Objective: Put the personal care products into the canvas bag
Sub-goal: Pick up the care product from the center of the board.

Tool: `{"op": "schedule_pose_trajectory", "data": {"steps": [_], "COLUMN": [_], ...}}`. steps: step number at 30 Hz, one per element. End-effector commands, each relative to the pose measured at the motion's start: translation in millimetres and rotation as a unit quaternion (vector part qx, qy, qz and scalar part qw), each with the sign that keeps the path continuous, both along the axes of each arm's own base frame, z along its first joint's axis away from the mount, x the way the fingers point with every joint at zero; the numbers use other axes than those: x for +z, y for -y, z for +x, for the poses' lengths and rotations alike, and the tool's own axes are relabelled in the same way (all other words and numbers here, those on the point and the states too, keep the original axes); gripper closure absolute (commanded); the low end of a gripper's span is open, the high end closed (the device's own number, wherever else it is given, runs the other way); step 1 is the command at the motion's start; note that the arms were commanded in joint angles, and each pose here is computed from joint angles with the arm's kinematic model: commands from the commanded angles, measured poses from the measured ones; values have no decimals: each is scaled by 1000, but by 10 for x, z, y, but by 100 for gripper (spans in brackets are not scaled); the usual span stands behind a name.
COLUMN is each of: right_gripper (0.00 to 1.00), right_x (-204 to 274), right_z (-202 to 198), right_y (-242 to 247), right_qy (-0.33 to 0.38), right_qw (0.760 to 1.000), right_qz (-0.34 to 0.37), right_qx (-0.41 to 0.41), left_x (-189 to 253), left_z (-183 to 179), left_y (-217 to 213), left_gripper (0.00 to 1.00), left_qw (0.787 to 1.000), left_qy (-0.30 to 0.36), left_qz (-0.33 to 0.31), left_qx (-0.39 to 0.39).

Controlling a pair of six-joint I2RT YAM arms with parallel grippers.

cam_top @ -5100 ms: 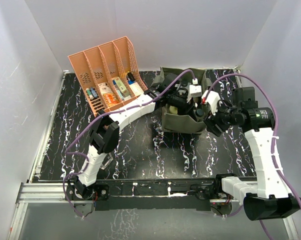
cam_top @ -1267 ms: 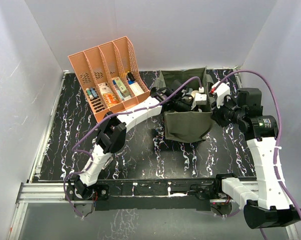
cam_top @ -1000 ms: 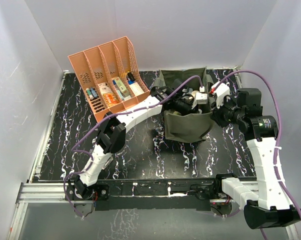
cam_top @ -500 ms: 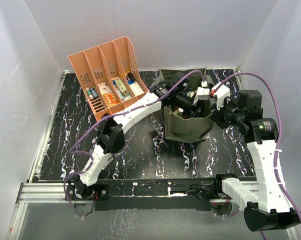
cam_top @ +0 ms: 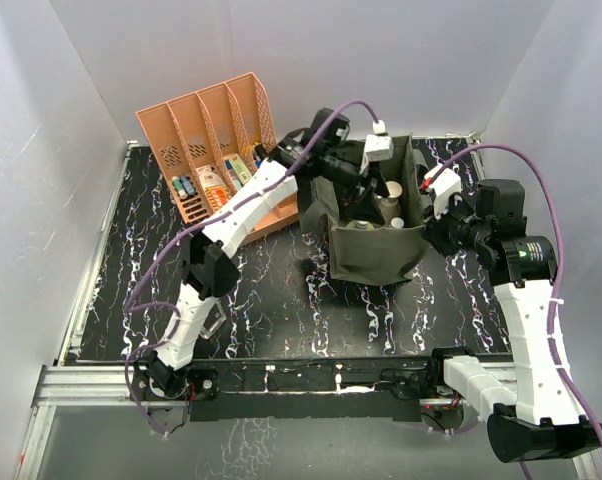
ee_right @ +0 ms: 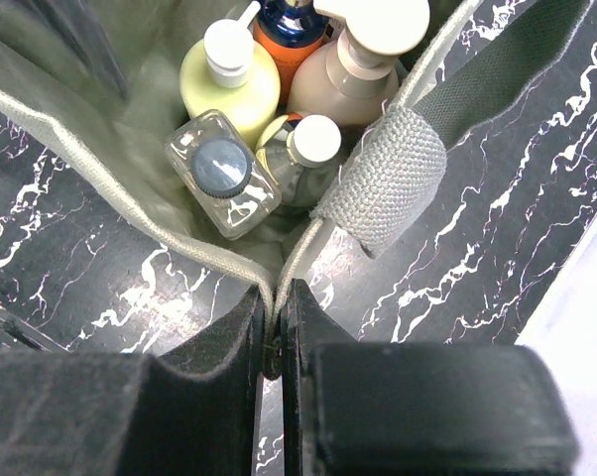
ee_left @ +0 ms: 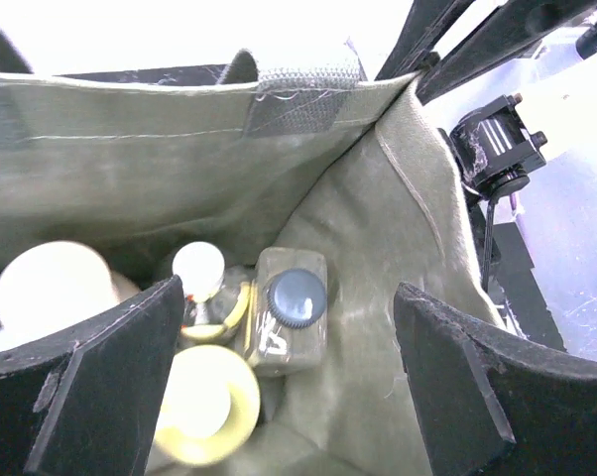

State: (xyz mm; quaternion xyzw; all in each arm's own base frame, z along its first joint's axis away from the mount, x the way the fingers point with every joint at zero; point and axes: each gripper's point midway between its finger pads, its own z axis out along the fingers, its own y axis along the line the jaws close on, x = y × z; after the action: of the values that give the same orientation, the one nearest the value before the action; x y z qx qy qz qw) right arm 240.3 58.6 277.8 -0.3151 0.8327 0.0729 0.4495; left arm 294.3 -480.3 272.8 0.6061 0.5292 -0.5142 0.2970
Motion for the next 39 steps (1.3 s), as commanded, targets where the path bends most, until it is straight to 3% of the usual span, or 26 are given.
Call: {"op": "schedule_pose_trajectory", "data": {"steps": [1, 6, 9, 13, 18, 22, 28, 34, 39], "right_gripper": [91, 85, 81, 76, 70, 69, 68, 68, 68], "right_x": [220, 224, 178, 156, 158, 90, -4, 4, -43], "right_z": [42, 35, 30, 42, 44, 48, 28, 45, 40], "right_y": [-90, -106, -107, -114, -106, -110, -133, -128, -87], "right_qy": [41, 43, 37, 32, 33, 21, 13, 14, 12], "right_qw": [999, 999, 999, 999, 999, 999, 999, 999, 999], "right_qz": [23, 22, 20, 19, 6, 6, 11, 9, 0], "right_qx": [15, 23, 27, 31, 42, 44, 48, 48, 40], "left_x": [1078, 1223, 1010, 855, 439, -25, -284, -743, -906], "left_z": [-192, -156, -182, -209, -674, -849, -1316, -1553, -1612], "left_y": [-501, -1074, -1569, -2382, -3119, -3614, -3969, -4080, -4028], "left_gripper": [15, 6, 3, 3, 3, 3, 3, 3, 3], "left_qw": [995, 976, 958, 940, 918, 866, 835, 819, 826], "left_qy": [85, 185, 216, 197, 168, 95, 1, -57, -82], "left_qz": [-59, 22, 98, 142, 210, 303, 352, 400, 406], "left_qx": [11, 114, 163, 240, 293, 386, 424, 406, 382]}}
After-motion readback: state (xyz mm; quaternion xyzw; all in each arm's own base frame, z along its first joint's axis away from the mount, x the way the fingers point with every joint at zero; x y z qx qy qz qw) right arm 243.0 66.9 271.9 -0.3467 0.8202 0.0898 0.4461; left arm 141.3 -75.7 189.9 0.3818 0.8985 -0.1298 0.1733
